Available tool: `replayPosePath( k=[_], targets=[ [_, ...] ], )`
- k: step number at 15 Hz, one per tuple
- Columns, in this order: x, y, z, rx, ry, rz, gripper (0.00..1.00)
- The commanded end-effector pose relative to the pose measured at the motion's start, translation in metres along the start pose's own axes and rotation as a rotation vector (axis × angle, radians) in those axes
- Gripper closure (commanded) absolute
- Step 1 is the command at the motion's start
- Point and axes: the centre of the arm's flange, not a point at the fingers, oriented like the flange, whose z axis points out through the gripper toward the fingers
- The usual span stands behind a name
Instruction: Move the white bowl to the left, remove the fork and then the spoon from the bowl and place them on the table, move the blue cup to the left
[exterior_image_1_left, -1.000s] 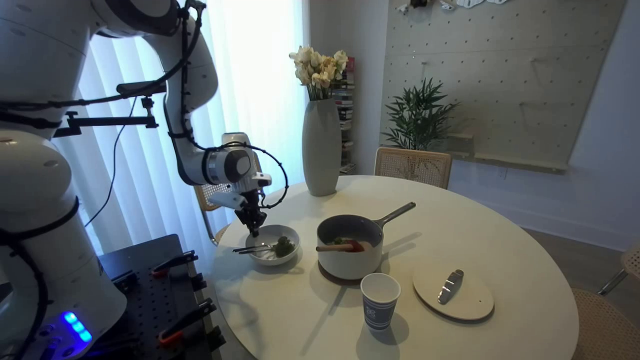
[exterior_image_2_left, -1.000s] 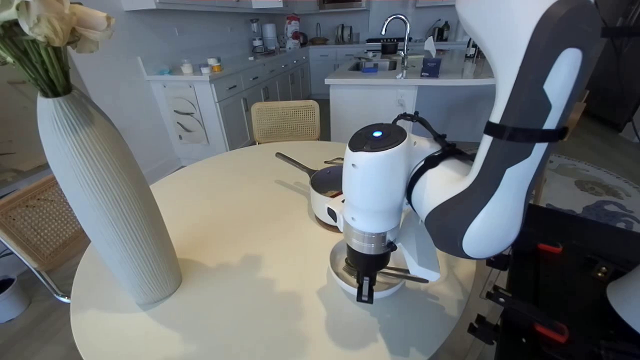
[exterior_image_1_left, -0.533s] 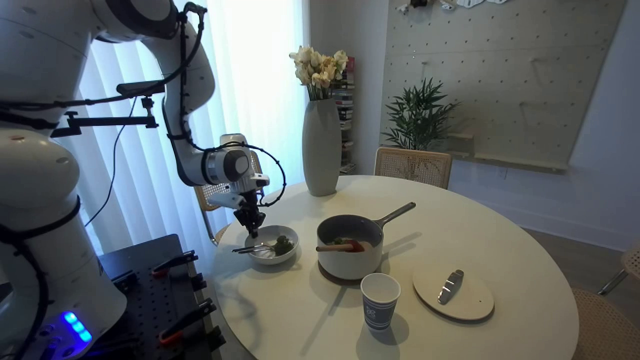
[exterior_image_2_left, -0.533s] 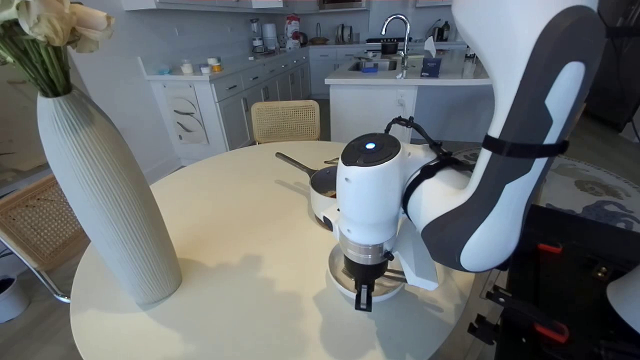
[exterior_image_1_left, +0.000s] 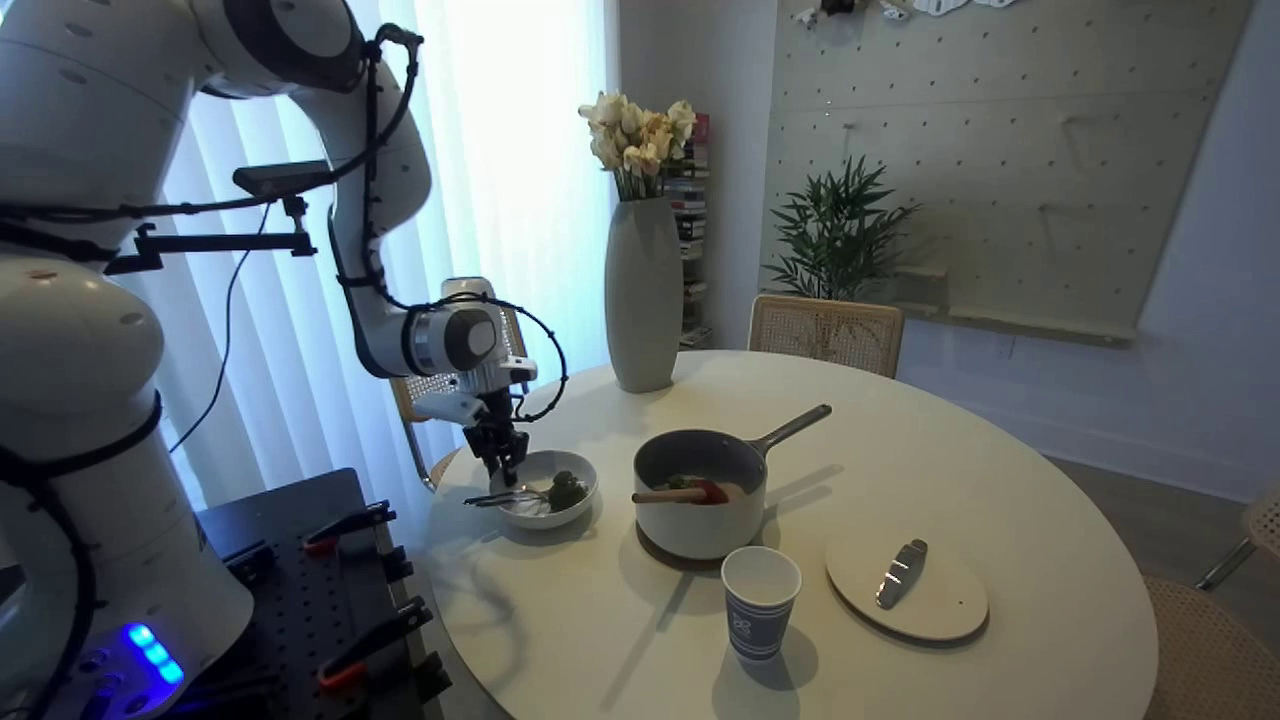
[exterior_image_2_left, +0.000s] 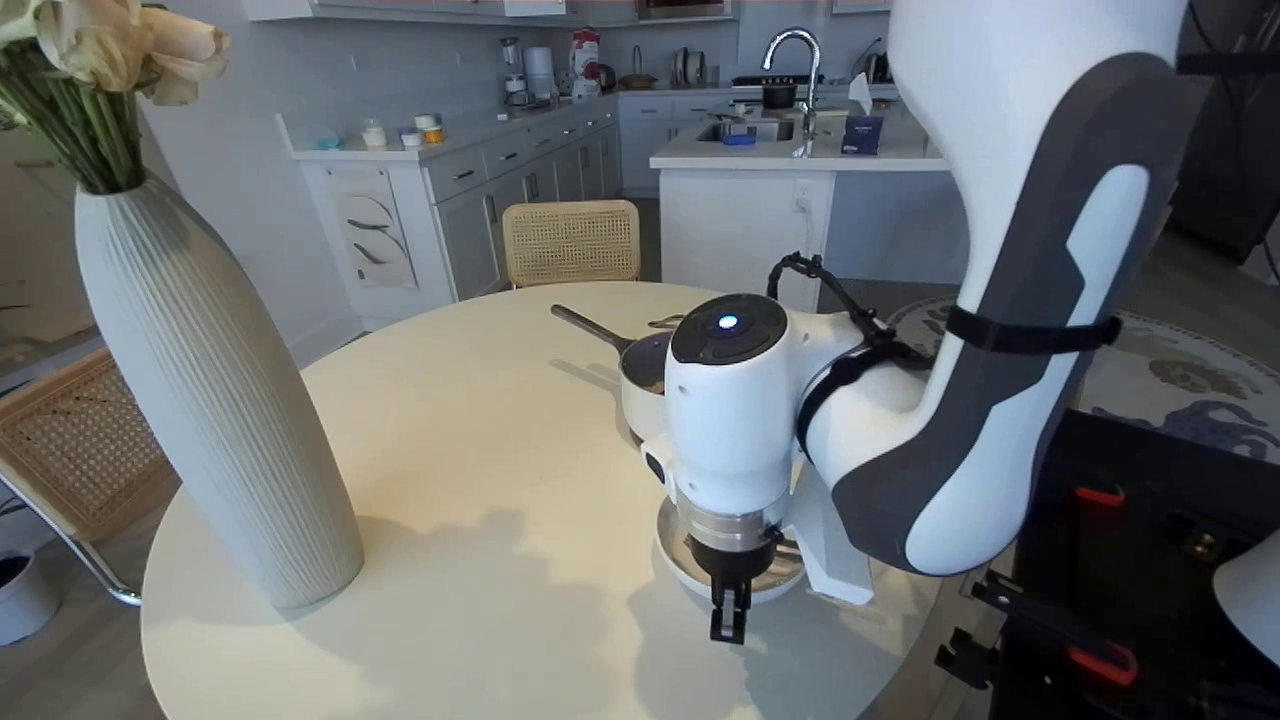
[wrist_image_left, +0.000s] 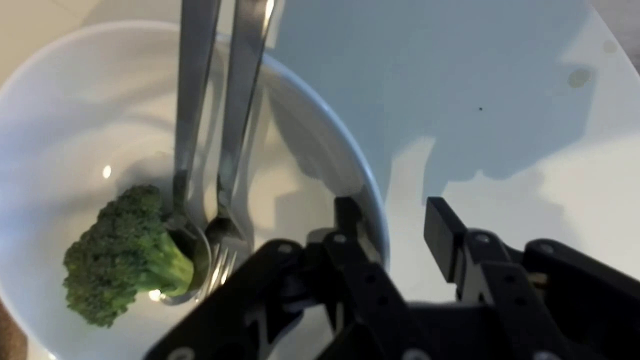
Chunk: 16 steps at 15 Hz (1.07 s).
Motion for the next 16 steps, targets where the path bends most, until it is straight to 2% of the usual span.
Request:
replayPosePath(
  k=[1, 5, 9, 16],
  targets=[
    [0.006, 0.001, -0.002, 0.010, -0.026, -0.005, 0.27],
    [0.010, 0.013, -0.020, 0.003, -0.007, 0.017, 0.01],
    [0.018, 0.027, -0.053, 0.001, -0.005, 0.048, 0.00],
    [0.026, 0.040, -0.131, -0.025, -0.082, 0.099, 0.00]
  ],
)
